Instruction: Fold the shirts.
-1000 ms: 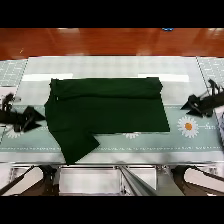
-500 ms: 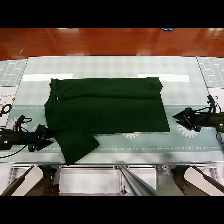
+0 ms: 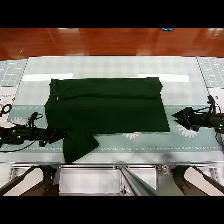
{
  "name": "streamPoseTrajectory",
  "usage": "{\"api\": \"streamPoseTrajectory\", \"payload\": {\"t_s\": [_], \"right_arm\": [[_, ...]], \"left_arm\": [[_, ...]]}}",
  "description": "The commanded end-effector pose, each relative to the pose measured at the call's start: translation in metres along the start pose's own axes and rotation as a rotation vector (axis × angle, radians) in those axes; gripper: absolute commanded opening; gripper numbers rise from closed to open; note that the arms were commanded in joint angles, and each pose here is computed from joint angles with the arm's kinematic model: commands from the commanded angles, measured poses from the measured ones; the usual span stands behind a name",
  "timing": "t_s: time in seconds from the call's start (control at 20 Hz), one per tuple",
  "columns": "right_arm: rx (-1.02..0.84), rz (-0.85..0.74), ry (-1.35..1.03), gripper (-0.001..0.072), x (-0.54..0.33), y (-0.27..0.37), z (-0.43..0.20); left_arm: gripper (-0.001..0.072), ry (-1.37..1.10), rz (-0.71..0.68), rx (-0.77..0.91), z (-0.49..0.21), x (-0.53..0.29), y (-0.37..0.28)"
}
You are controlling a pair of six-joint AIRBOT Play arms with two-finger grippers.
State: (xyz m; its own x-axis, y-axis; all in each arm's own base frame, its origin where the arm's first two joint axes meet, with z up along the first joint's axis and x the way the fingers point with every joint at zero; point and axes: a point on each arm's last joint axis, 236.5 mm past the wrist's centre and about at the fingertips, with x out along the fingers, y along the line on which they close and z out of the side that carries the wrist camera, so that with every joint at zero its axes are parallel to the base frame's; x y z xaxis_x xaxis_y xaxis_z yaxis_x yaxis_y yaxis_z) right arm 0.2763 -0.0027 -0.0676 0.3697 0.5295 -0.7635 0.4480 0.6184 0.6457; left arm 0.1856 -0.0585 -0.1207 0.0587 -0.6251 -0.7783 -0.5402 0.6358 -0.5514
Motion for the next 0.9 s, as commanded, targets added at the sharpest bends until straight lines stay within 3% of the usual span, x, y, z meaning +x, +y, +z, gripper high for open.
{"api": "streamPoseTrajectory", "payload": {"t_s": [0.0, 0.35, 0.65, 0.7, 0.8, 0.85], "right_arm": [[0.0, -0.06, 0.06, 0.0413, -0.004, -0.018, -0.014], [0.041, -0.161, 0.244, 0.0413, 0.001, -0.034, -0.055], [0.021, -0.125, 0.283, 0.0403, 0.044, -0.016, -0.053], [0.008, -0.12, 0.278, 0.0341, 0.05, -0.011, -0.048], [-0.1, -0.063, 0.284, 0.0023, 0.055, 0.012, -0.041], [-0.182, -0.025, 0.315, 0.0022, 0.051, 0.025, -0.044]], "left_arm": [[0.0017, -0.018, 0.004, 0.066, 0.009, 0.002, -0.006], [0.0017, -0.041, -0.004, 0.097, 0.01, -0.006, -0.014], [0.0017, -0.041, -0.004, 0.099, 0.01, -0.006, -0.014], [0.0017, -0.043, -0.003, 0.103, 0.011, -0.006, -0.014], [0.0017, -0.049, -0.004, 0.119, 0.014, -0.009, -0.016], [0.0016, -0.063, -0.003, 0.153, 0.019, -0.012, -0.019]]}}
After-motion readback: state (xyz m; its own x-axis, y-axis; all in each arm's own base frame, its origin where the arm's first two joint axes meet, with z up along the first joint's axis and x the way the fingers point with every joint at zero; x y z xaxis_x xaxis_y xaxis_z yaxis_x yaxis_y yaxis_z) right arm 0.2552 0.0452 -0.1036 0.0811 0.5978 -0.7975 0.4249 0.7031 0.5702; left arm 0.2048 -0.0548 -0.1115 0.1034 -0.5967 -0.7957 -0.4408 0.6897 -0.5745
